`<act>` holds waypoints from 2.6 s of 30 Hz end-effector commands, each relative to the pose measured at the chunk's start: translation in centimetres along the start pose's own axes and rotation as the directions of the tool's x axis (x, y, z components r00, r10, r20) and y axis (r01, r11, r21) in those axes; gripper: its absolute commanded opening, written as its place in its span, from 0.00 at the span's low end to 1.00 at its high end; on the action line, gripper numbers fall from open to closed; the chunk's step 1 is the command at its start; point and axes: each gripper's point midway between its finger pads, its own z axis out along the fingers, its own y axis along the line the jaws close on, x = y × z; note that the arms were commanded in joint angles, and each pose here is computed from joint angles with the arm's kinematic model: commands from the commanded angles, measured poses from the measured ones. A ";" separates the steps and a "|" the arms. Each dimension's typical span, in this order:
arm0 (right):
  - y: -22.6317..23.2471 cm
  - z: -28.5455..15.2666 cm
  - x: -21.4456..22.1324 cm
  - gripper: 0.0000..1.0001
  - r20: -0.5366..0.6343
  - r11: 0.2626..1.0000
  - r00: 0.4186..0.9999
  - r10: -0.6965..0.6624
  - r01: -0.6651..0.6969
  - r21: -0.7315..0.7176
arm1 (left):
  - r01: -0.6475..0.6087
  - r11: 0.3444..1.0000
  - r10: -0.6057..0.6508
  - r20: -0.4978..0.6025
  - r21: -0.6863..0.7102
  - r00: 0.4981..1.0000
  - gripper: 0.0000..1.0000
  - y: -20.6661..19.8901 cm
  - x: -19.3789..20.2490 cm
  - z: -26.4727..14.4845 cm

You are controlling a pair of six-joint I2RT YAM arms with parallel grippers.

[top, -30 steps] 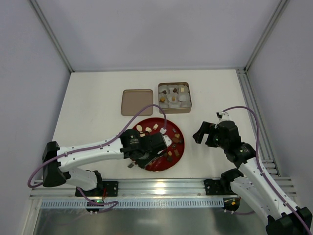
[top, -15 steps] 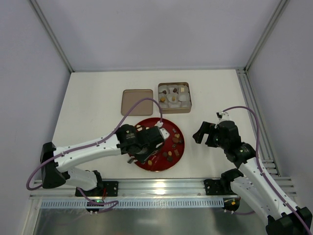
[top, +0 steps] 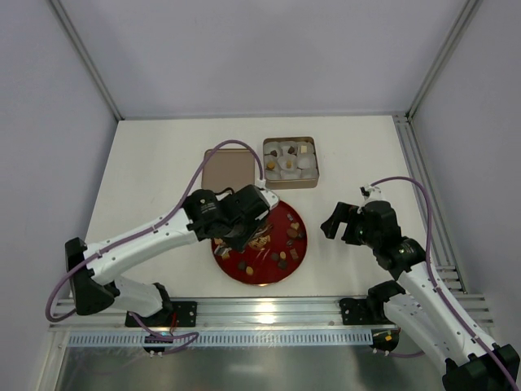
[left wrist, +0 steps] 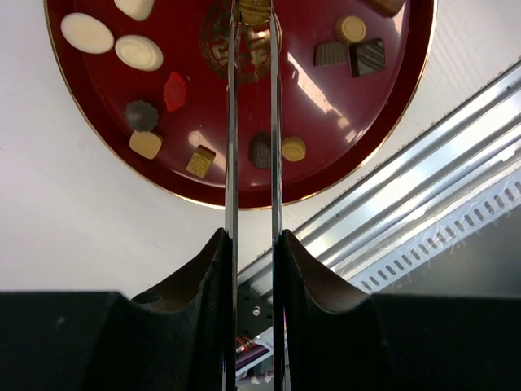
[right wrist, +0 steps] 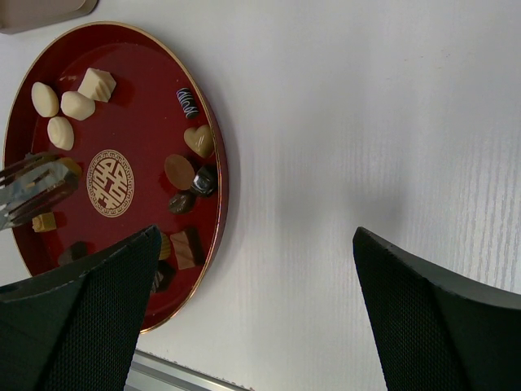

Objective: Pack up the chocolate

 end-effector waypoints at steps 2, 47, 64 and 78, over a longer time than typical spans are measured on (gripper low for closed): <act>0.4 0.1 -1.0 1.00 0.045 1.000 0.999 0.003 -0.002 -0.014 | 0.026 0.999 -0.029 0.100 0.033 0.995 0.27 0.1 -4.2 -0.6; 0.9 -0.3 -1.9 1.00 0.047 1.000 0.999 -0.017 0.018 -0.017 | 0.165 0.986 -0.167 0.298 0.033 0.940 0.27 8.0 -26.6 14.2; 1.0 -0.4 -2.0 1.00 0.047 1.000 0.999 -0.020 0.021 -0.017 | 0.165 0.985 -0.171 0.277 0.043 0.945 0.33 8.1 -26.4 16.3; 1.1 -0.6 -2.1 1.00 0.051 1.000 0.999 -0.018 0.019 -0.023 | 0.157 0.987 -0.162 0.290 0.041 0.943 0.38 8.2 -26.7 15.3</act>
